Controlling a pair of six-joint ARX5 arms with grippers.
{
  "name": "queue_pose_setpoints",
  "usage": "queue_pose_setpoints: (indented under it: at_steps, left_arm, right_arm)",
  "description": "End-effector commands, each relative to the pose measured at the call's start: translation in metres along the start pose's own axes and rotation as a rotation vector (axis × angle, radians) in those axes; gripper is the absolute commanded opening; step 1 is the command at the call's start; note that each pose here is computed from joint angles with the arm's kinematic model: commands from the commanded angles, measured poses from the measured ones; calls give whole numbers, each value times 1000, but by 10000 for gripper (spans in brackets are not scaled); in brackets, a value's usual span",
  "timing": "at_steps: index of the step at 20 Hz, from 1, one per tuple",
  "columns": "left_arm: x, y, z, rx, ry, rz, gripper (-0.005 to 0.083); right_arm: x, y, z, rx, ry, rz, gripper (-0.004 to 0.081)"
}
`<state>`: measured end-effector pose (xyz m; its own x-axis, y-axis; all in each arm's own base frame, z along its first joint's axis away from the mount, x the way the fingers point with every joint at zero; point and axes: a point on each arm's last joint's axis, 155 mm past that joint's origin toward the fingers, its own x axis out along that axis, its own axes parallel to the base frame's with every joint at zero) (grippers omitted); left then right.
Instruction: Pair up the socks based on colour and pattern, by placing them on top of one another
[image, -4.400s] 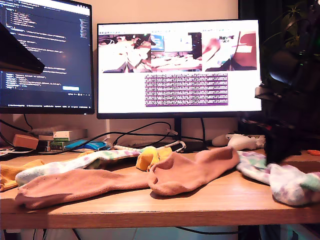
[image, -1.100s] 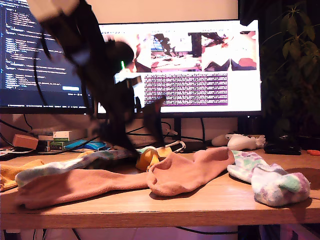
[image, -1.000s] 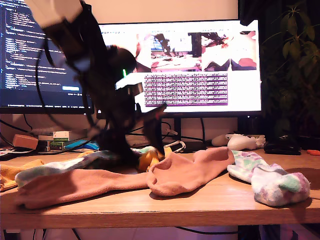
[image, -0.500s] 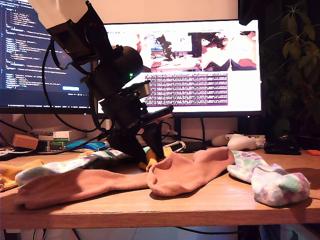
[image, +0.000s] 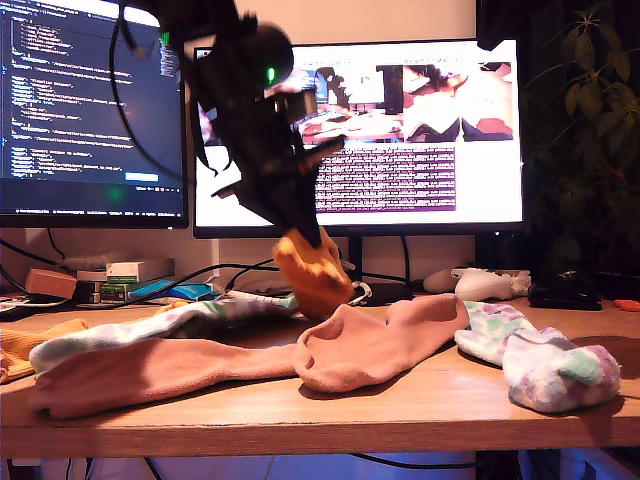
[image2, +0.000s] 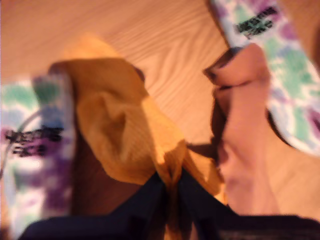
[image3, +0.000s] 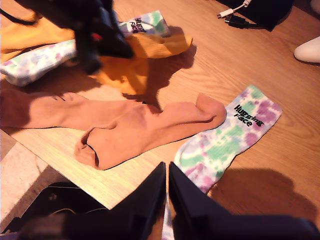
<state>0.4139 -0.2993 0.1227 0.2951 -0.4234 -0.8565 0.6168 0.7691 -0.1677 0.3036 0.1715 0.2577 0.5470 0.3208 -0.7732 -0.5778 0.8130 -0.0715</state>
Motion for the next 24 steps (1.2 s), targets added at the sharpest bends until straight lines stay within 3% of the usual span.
queue_pose_setpoints:
  at_steps: [1, 4, 12, 20, 24]
  left_arm:
    - [-8, 2, -1, 45, 22, 21, -22]
    - [-28, 13, 1, 107, 30, 97, -22]
    - [-73, 27, -7, 104, 36, 163, -22]
    - [-126, 86, -19, -16, -4, 252, -22]
    - [-123, 106, -36, -40, 33, 245, -22]
  right_arm:
    - [1, 1, 4, -4, -7, 2, -11]
    - [1, 0, 8, -4, -24, 0, -11]
    - [2, 0, 3, -6, -4, 1, -11]
    - [2, 1, 2, -9, -2, 1, -11]
    - [3, 1, 1, -9, 1, 2, -11]
